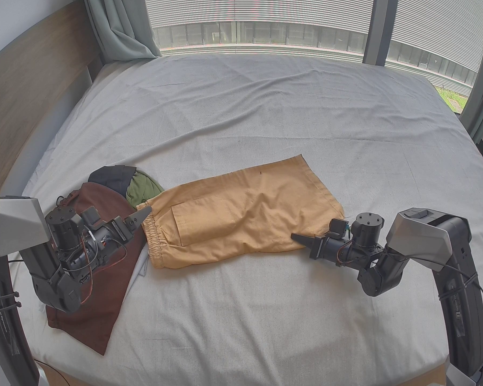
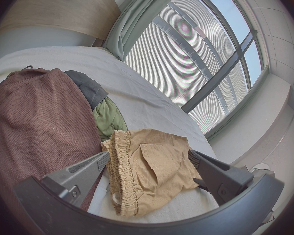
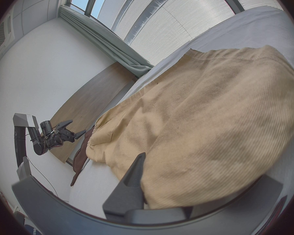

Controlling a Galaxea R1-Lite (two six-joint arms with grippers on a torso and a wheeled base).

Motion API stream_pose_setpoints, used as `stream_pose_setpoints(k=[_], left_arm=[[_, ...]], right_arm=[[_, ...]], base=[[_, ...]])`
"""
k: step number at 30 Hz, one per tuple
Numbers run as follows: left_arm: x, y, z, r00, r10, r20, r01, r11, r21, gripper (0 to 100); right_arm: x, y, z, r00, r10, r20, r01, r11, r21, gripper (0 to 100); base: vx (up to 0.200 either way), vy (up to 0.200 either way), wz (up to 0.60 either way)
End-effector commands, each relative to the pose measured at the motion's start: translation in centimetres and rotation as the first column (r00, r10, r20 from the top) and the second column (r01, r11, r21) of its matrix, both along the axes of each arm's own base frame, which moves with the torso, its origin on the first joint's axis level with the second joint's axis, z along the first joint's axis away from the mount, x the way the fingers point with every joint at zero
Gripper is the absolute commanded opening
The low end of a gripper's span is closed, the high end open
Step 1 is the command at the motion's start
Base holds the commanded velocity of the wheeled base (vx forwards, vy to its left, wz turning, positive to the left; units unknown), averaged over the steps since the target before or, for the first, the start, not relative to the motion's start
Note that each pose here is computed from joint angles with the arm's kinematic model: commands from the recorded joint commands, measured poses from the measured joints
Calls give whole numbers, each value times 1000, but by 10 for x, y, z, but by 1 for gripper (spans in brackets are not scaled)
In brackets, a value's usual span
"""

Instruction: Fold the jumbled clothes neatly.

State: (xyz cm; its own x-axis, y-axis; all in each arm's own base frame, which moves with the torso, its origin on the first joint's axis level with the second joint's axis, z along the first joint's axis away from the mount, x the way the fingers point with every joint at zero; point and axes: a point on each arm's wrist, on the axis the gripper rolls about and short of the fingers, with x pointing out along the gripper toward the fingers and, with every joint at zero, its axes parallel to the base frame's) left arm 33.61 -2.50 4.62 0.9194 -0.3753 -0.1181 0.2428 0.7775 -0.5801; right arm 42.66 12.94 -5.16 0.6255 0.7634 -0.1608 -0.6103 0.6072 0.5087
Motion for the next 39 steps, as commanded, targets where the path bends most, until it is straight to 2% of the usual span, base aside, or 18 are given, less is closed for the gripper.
stream_pose_setpoints(k=[1, 9, 30, 39], left_arm=[[-1, 0, 0, 1000, -1, -1, 1, 1000, -2, 100], [-2, -3, 1, 1000, -12, -3, 12, 1000, -3, 100], [-8, -8, 7, 999, -44, 6, 44, 999, -4, 100], [-12, -14, 16, 996, -90, 27, 90, 996, -9, 100]], right_arm=[[-13, -3, 16, 1000, 2, 3, -2, 1000, 0, 0], [-36, -10, 28, 1000, 1, -16, -1, 1000, -6, 0], [-96, -28, 27, 989, -27, -144, 20, 998, -55, 0], [-130, -39, 26, 980, -24, -198, 1, 993, -114, 0]], base=[[0, 0, 0], [0, 0, 0], [0, 0, 0], [0, 0, 0]])
